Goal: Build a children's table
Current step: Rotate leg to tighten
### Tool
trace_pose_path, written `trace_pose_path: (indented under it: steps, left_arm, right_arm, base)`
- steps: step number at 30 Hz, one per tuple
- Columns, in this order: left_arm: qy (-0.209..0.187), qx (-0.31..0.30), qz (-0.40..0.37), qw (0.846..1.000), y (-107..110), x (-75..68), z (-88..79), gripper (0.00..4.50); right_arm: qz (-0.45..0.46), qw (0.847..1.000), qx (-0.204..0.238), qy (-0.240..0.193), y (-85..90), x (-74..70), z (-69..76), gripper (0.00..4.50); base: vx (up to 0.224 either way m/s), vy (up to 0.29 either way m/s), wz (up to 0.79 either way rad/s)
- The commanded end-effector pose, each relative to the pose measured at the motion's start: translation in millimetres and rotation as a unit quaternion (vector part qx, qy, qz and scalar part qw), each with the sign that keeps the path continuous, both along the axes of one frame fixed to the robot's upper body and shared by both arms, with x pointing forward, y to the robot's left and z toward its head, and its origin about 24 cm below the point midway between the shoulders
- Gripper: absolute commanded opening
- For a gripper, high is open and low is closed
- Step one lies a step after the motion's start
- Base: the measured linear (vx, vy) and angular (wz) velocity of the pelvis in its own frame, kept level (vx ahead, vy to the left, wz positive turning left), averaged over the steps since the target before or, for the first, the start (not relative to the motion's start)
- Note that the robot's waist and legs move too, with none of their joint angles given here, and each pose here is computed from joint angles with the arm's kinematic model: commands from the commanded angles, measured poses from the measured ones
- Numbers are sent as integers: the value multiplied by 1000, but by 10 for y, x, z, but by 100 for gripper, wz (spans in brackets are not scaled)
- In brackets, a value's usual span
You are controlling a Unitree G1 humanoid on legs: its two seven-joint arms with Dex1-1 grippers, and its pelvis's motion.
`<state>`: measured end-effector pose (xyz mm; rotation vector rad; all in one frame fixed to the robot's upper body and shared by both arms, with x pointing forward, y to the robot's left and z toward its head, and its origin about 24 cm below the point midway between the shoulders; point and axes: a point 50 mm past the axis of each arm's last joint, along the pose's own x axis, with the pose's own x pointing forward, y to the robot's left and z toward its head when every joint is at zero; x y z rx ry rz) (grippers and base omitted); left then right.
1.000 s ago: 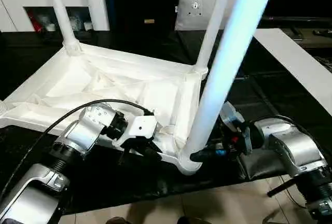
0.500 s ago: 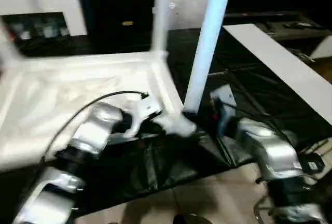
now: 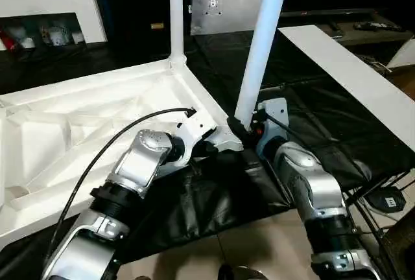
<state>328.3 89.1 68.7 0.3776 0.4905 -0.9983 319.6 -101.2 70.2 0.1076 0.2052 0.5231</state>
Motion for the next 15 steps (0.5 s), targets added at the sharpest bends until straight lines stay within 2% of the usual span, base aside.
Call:
trace_pose_path:
  steps: [1,6,9,11,14,15]
  left_arm:
    - [-27,-33,-38,998,-66,-25,118,0]
    - [-23,-29,-75,996,38,-62,105,0]
    - [-19,-24,-120,992,90,-102,108,0]
    - [-15,-19,-156,987,125,-137,109,0]
    - [-7,-1,-213,977,200,-192,100,0]
    - [-6,1,-217,976,208,-195,99,0]
  right_arm:
    - [52,998,23,-10,49,-70,37,329]
    - [94,995,20,-20,-124,-124,71,365]
    - [131,991,1,-22,-249,-159,83,383]
    - [169,985,-15,-23,-323,-190,88,411]
    - [258,965,-38,-25,-413,-281,116,427]
    - [265,963,-40,-25,-421,-286,118,434]
  base:
    - [0,0,0]
    - [0,0,0]
    - [0,0,0]
    - [0,0,0]
    - [0,0,0]
    - [0,0,0]
